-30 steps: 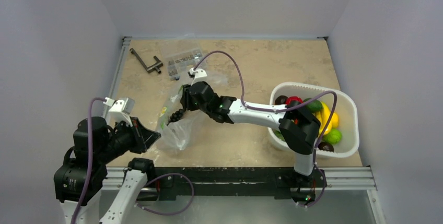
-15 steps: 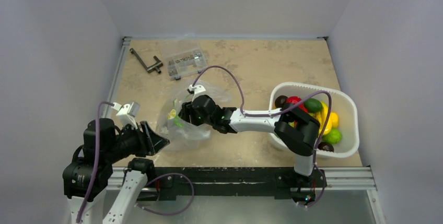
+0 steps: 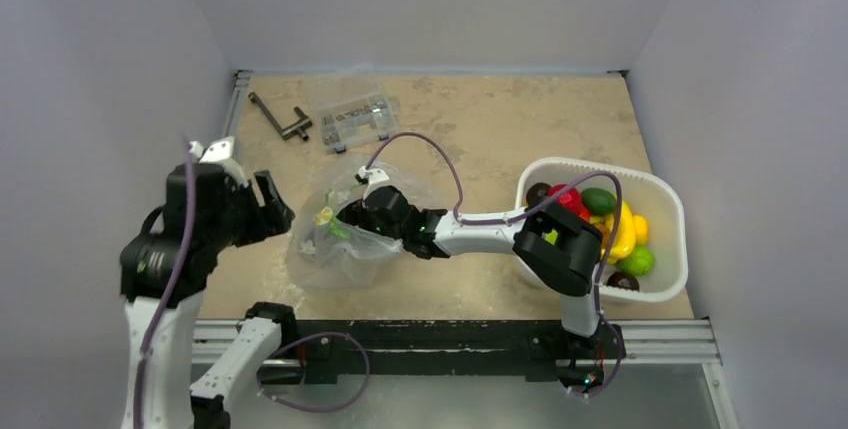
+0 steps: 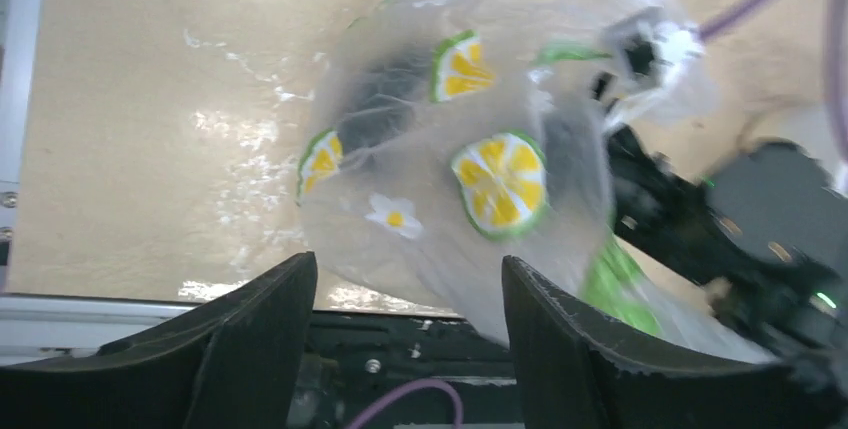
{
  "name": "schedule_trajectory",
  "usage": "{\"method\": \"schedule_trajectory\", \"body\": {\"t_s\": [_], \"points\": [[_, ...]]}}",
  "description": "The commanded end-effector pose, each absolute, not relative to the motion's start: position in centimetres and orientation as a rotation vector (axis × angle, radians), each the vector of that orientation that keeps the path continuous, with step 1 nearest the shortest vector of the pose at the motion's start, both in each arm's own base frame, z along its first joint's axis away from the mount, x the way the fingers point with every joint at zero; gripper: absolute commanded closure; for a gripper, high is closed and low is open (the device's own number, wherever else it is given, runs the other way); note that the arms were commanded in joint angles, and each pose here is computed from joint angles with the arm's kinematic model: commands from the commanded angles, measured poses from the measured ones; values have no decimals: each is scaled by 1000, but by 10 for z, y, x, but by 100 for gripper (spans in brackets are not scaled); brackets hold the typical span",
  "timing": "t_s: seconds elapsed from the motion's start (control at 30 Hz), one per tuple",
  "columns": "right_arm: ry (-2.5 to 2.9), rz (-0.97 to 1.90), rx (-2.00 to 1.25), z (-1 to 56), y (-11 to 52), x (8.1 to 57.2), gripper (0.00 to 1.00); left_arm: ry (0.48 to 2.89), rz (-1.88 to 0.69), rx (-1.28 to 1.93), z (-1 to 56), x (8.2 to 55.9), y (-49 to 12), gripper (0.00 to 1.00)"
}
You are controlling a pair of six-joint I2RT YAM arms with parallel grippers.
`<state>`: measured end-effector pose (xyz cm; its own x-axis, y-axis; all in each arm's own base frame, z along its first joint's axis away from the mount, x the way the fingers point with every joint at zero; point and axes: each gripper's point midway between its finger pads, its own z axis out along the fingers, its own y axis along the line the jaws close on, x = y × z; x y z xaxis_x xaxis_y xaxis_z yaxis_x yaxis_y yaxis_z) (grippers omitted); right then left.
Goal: Take the fake fruits out of the plastic bag
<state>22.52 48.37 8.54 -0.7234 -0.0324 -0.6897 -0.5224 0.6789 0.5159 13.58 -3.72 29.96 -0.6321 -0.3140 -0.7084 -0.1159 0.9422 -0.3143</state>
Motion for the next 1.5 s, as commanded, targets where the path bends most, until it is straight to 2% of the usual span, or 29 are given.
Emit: {"method": "schedule_trajectory", "body": {"t_s": [0.0,0.13,0.23,0.3,0.33,0.43,0.57,0.67,0.73,0.83,1.0,1.17,1.23,1.33,1.43,1.47], "points": [[2172,1065,-399,110,498,225,29,2433,-86,-362,243,208,-20,40],[2168,1100,-408,115,502,222,29,2535,-90,-364,200,253,-23,56],[2166,1115,-414,116,504,221,33,2627,-25,-353,169,273,-17,66],[2166,1119,-416,115,506,221,39,2695,16,-330,148,279,-14,71],[2166,1118,-416,113,507,222,47,2724,43,-324,138,281,-12,75],[2171,1137,-427,110,510,220,50,2771,66,-298,114,285,-11,81],[2168,1144,-422,107,514,221,50,2865,72,-275,86,281,-12,84],[2173,1140,-414,104,517,223,50,2947,58,-263,67,272,-16,92],[2180,1142,-414,101,518,223,48,2988,-16,-248,58,267,-26,93],[2182,1147,-417,99,521,223,41,3047,-142,-231,45,261,-43,98],[2178,1161,-410,100,528,224,31,3055,-431,-207,43,261,-77,99],[2188,1128,-378,90,531,228,29,3007,-657,-178,52,262,-102,99],[2192,1114,-372,86,533,231,33,2977,-705,-163,58,264,-107,99],[2196,1103,-371,83,534,233,49,2948,-688,-144,65,266,-106,99],[2175,1135,-373,95,530,229,63,2897,-629,-123,75,269,-100,88],[2167,1140,-364,100,528,229,72,2871,-610,-119,80,271,-98,82]]}}
